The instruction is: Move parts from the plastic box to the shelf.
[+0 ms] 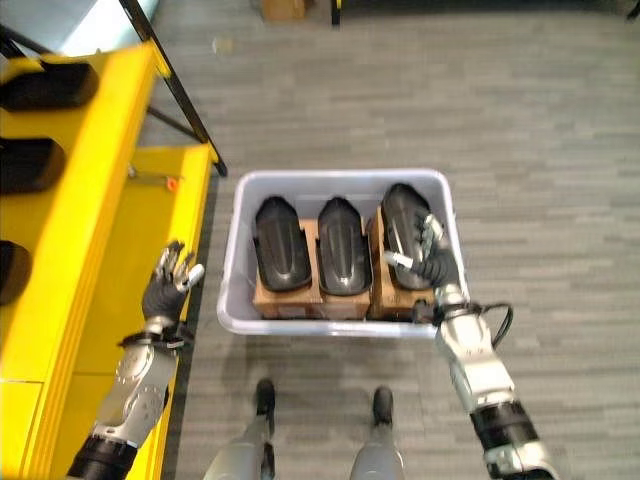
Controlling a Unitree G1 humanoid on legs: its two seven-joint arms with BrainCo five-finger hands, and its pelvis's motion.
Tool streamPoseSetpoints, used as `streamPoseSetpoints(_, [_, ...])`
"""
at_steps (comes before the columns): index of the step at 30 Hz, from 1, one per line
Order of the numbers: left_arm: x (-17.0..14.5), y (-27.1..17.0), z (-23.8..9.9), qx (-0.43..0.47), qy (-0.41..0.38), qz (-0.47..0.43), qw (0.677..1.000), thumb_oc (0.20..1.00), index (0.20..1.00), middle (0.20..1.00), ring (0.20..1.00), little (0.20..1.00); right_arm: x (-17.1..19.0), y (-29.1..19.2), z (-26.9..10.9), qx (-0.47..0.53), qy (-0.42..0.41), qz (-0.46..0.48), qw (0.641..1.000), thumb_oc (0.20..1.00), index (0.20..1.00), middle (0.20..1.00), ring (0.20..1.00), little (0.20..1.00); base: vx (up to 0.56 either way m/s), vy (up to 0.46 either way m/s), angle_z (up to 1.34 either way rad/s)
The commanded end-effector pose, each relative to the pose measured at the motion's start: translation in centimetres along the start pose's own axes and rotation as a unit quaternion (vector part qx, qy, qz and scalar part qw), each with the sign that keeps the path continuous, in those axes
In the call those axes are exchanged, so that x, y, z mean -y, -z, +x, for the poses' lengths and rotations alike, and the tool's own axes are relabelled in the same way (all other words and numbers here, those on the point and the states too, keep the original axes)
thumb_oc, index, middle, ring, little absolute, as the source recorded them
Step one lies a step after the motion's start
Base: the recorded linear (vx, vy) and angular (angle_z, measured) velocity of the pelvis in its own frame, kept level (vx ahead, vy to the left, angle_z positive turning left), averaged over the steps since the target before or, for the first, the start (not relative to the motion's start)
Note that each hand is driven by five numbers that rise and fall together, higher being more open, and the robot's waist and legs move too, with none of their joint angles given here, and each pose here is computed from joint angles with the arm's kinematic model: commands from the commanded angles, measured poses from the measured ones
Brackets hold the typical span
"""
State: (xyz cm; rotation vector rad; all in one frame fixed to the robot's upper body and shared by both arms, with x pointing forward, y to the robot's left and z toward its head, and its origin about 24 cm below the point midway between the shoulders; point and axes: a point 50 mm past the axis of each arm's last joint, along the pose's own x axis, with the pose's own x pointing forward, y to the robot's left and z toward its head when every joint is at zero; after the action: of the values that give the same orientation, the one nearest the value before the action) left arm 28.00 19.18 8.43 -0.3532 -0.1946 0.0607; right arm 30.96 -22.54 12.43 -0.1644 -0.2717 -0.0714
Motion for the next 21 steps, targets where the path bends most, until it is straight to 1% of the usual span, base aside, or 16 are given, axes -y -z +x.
streamPoseSetpoints(1, [0.2,-1.3,-0.3,0.05,-0.001,-0.005,0.999,1.0,1.0,1.0,1.0,1.0,0.6,-1.0,0.1,0.044,0.028,-0.027,0.998,1.0,1.0,1.0,1.0,1.0,-0.03,0.025,-0.09])
streamPoseSetpoints(6, [2.5,-2.6,0.3,0.082,0.04,-0.028,0.995,1.0,1.0,1.0,1.0,1.0,0.5,-1.9,2.1,0.055,0.053,-0.033,0.997,1.0,1.0,1.0,1.0,1.0,-0.03,0.016,-0.16])
streamPoseSetpoints(13, [3.6,-2.9,0.3,0.087,0.06,-0.038,0.994,1.0,1.0,1.0,1.0,1.0,1.0,-3.4,3.9,0.077,0.082,-0.051,0.992,1.0,1.0,1.0,1.0,1.0,-0.02,-0.004,-0.13])
streamPoseSetpoints(17, [4.2,-3.0,-0.1,0.088,0.08,-0.044,0.992,1.0,1.0,1.0,1.0,1.0,2.6,-5.1,5.2,0.099,0.112,-0.075,0.986,1.0,1.0,1.0,1.0,1.0,-0.01,-0.018,-0.08])
streamPoseSetpoints(18, [4.4,-2.9,-0.2,0.084,0.092,-0.043,0.991,1.0,1.0,1.0,1.0,1.0,3.6,-5.8,5.8,0.104,0.128,-0.101,0.981,1.0,1.0,1.0,1.0,1.0,-0.01,-0.014,-0.07])
streamPoseSetpoints(21, [4.6,-3.1,-0.5,0.086,0.104,-0.041,0.99,1.0,1.0,1.0,1.0,1.0,5.1,-7.0,6.3,0.115,0.152,-0.135,0.972,1.0,1.0,1.0,1.0,1.0,0.0,-0.006,-0.02])
